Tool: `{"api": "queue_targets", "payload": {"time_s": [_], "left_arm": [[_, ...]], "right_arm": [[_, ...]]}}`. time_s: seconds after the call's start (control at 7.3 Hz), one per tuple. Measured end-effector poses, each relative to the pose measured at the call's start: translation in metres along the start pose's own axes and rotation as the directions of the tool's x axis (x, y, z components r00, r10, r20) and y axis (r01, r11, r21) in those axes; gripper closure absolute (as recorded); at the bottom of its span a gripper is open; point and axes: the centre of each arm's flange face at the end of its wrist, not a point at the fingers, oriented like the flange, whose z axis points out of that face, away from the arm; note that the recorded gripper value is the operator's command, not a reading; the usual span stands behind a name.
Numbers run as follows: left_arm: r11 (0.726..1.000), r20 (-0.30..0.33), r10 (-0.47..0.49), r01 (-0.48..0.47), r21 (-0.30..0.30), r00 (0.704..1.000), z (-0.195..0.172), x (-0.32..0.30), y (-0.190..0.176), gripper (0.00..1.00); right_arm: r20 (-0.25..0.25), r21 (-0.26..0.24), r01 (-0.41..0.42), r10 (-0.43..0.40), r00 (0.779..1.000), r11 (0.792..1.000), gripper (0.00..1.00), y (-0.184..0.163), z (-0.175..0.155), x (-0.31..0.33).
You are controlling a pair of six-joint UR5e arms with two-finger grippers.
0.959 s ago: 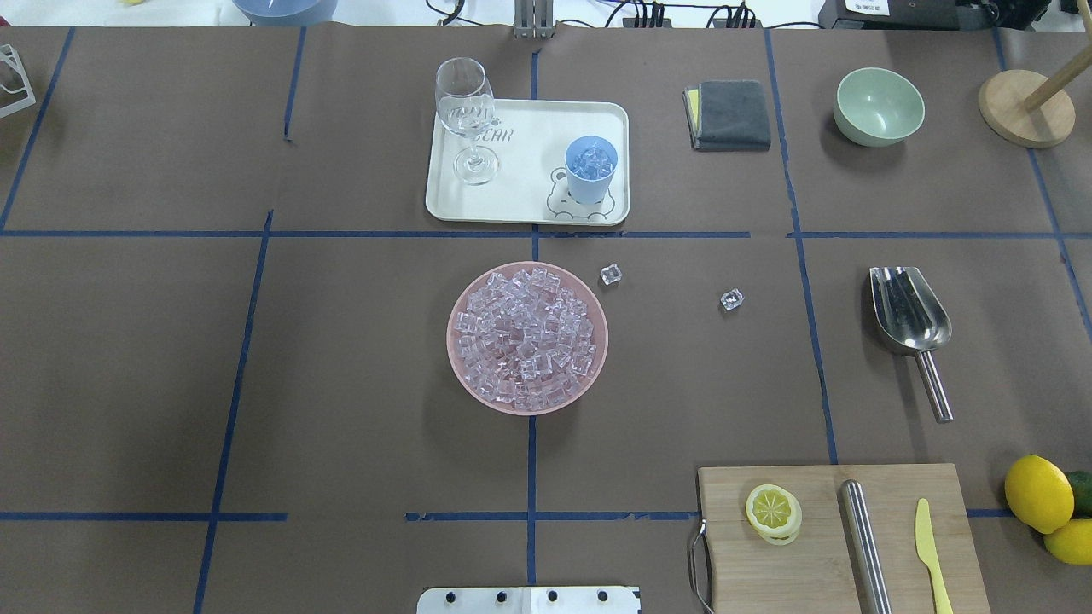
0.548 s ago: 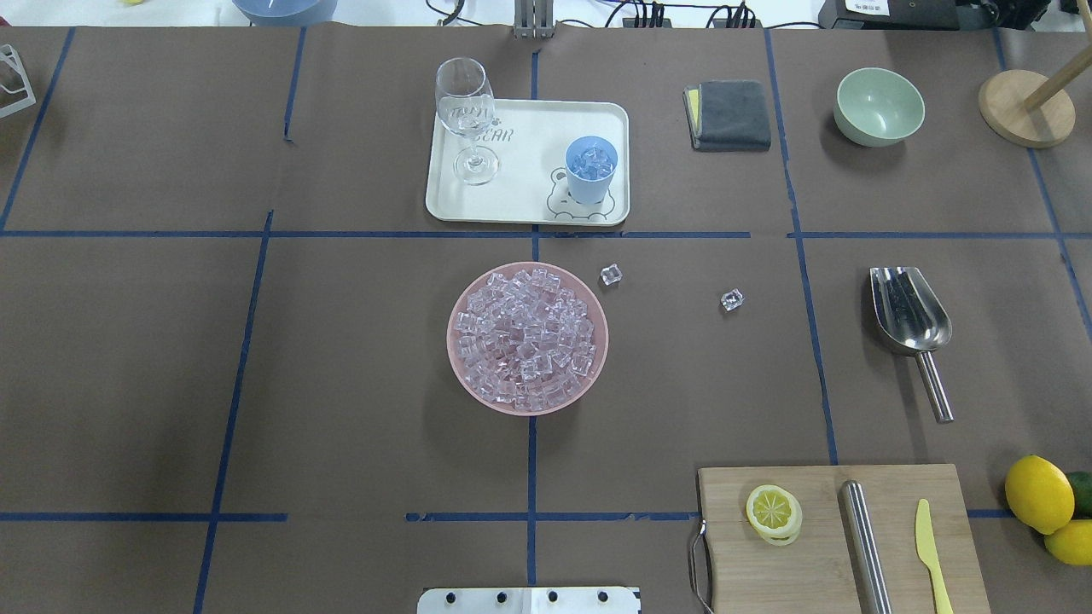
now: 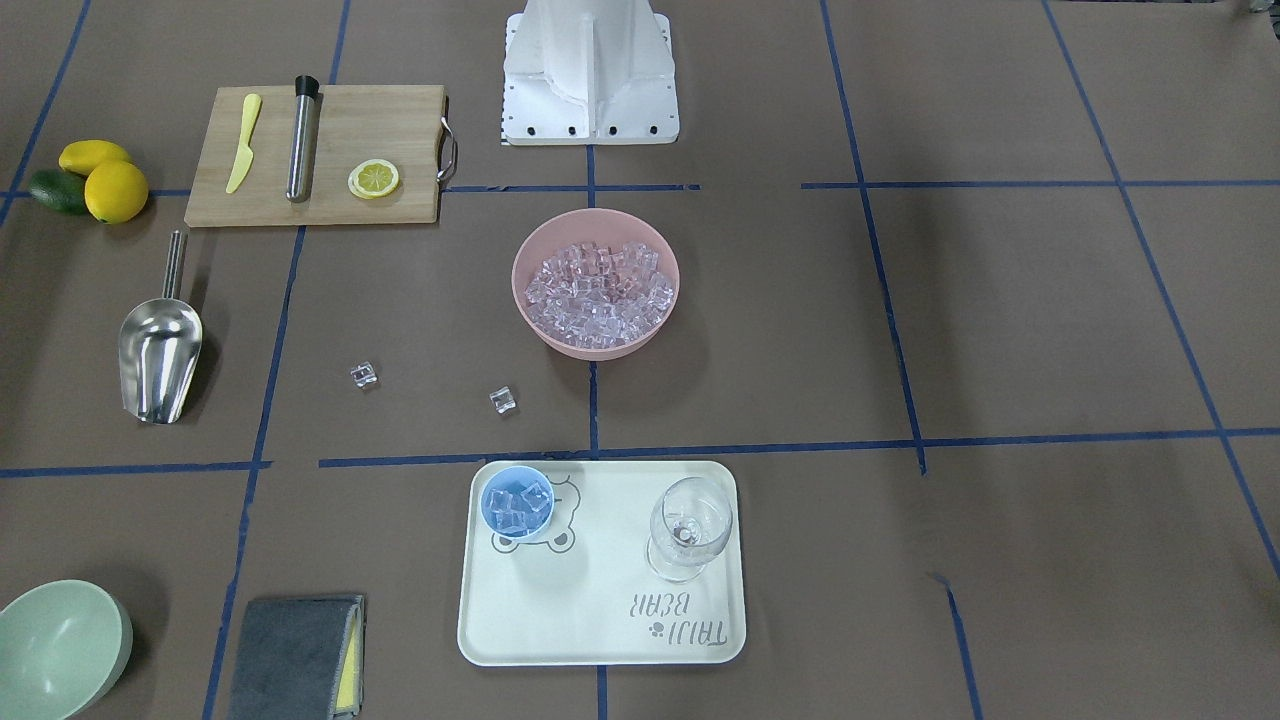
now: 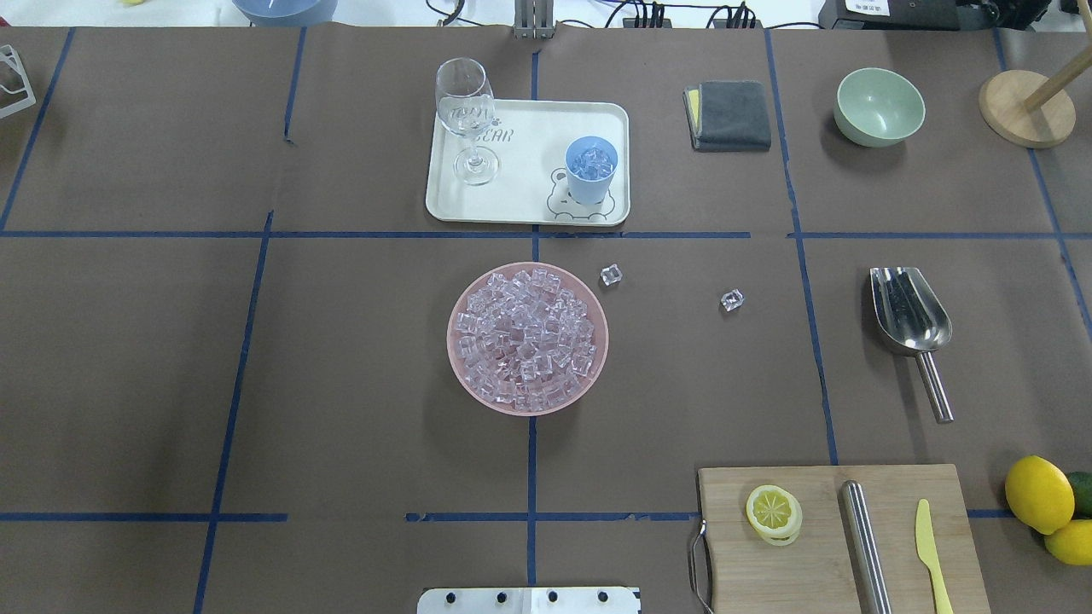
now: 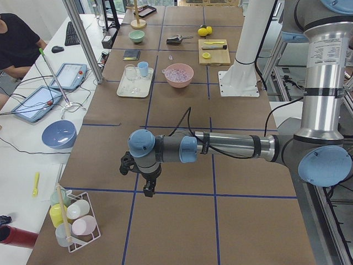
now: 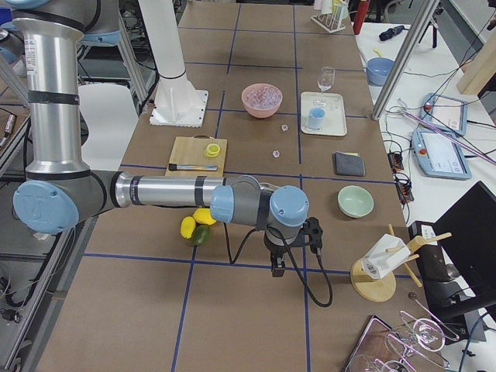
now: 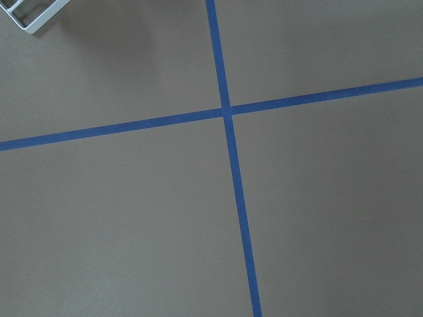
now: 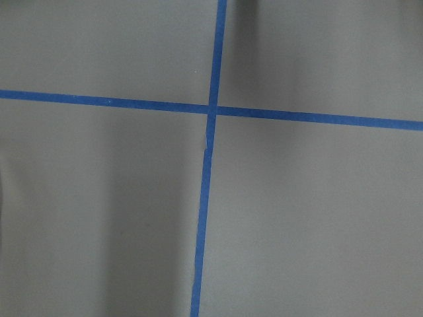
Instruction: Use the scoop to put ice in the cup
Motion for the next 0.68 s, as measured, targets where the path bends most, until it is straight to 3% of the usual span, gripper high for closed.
{"api": "queue_targets", "payload": {"time_s": [0.68], "left_arm": [[1.0, 0.0, -0.003, 0.003, -0.004, 1.0, 0.002, -0.0017, 0.0027, 0.0]], "right_arm": [[0.004, 0.019, -0.033, 0.033, 0.999, 0.999, 0.0, 0.0083, -0.0043, 0.0152]]}}
